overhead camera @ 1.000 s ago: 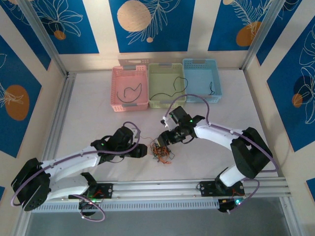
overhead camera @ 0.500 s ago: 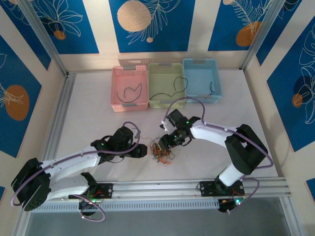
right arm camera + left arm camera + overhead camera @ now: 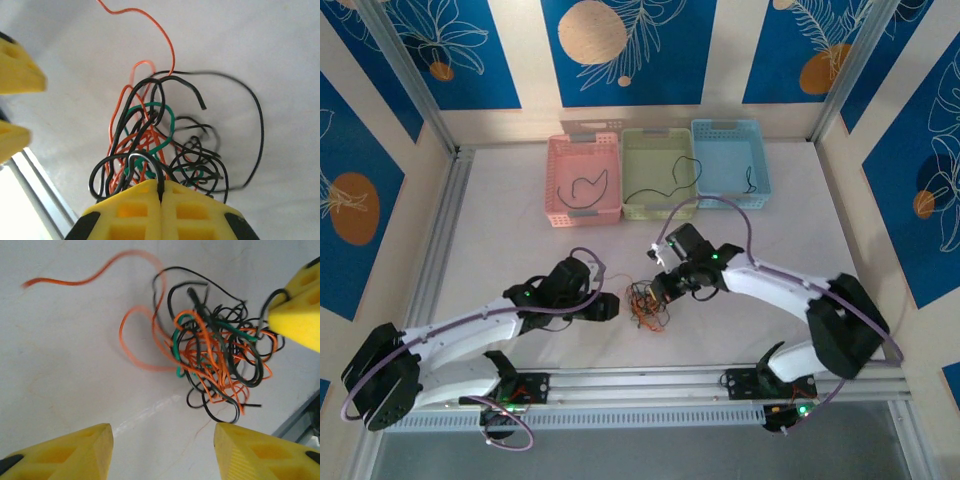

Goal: Untangle the cables

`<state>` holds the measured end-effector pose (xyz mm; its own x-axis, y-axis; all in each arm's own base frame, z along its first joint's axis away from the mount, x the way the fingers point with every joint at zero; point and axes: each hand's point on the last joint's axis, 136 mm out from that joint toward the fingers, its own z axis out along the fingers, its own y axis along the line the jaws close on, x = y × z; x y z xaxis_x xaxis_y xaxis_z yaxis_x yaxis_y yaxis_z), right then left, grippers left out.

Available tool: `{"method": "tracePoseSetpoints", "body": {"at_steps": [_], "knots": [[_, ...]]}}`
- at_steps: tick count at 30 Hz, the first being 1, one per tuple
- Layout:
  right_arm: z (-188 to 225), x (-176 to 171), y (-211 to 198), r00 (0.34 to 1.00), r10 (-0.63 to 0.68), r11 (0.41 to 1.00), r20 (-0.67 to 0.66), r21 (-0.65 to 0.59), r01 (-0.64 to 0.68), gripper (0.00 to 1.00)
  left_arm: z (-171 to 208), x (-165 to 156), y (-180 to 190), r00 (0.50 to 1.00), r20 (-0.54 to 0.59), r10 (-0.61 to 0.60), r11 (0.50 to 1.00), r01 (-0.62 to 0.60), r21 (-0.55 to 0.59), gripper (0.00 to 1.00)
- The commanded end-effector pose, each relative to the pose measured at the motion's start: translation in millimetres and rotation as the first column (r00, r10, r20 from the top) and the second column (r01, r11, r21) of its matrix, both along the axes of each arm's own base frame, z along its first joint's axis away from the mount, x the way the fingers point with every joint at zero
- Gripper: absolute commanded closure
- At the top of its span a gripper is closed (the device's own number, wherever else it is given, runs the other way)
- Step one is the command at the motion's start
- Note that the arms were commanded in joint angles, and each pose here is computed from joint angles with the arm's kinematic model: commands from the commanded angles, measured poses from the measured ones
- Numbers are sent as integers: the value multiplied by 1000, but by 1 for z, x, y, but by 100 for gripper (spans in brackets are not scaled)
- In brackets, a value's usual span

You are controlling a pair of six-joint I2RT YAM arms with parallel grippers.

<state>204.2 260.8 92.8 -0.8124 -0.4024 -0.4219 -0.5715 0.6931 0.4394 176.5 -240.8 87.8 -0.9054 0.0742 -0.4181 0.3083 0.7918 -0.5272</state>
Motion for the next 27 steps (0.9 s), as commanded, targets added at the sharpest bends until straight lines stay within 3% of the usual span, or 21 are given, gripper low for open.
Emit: {"method": "tracePoseSetpoints", "body": {"at_steps": [1,6,11,18,27], "knots": [[29,10,2,996,-37,990,78,135,26,100,15,-1,-7,1000,14,-15,997,16,-81,44],[43,21,-11,993,-116,949,35,300,100,100,30,-5,-19,998,27,-53,983,57,-177,44],[40,26,-22,988,-151,910,-33,386,152,100,40,-10,-33,995,27,-99,959,103,-262,44],[34,28,-23,986,-151,904,-65,396,164,100,42,-11,-58,989,6,-148,932,142,-333,44],[31,31,-26,983,-159,892,-88,414,182,100,36,5,-82,988,11,-157,945,153,-289,44]]}}
